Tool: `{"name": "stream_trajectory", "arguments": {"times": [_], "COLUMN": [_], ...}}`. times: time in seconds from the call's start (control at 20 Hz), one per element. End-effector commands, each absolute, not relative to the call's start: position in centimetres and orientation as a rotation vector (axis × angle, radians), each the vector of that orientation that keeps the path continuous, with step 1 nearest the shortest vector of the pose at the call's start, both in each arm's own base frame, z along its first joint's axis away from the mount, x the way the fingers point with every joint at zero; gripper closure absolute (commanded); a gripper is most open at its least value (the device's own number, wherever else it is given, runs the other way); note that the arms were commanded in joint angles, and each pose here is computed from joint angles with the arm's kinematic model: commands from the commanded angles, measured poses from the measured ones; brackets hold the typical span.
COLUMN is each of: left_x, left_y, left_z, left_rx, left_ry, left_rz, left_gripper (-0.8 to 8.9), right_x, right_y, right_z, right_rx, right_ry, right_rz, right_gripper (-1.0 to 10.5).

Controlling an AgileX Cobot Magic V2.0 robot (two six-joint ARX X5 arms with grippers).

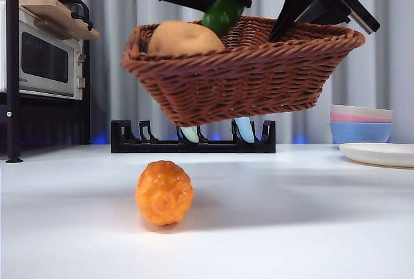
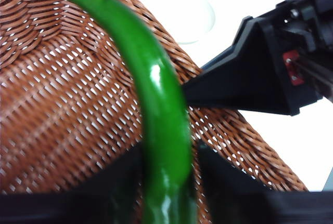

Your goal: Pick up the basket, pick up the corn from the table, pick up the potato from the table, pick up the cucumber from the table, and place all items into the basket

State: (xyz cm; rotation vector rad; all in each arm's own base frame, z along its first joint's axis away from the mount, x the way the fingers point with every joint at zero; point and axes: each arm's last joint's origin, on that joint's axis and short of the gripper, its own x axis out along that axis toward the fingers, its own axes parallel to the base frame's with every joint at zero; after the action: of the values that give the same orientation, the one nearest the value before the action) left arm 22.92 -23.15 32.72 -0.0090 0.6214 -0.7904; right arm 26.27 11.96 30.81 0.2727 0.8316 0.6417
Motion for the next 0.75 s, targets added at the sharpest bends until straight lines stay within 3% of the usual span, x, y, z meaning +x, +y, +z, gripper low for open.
{"name": "stream_trajectory", "arguments": {"times": [0.05,0.3,0.55,0.75], "left_x": [22.9,22.1,17.6,13.7], "left_y": [-23.2,-22.6,-18.1,-14.2], "left_z": [32.6,36.2,44.3,45.2], "left_rx": [0.002,0.017,0.096,0.146], "left_ry": [0.619,0.626,0.610,0.725], "left_rz": [-0.799,-0.815,-0.835,-0.814], "left_gripper": [2.39,2.39,2.48,2.49], "right_x": [26.4,26.4,27.3,28.2], "right_y": [12.1,12.0,10.6,8.6], "right_z": [30.9,30.9,31.3,31.6], "right_rx": [0.286,0.286,0.311,0.345], "right_ry": [0.819,0.817,0.758,0.706], "right_rz": [0.655,0.654,0.615,0.555], "right_gripper": [9.6,9.6,9.6,9.6]}}
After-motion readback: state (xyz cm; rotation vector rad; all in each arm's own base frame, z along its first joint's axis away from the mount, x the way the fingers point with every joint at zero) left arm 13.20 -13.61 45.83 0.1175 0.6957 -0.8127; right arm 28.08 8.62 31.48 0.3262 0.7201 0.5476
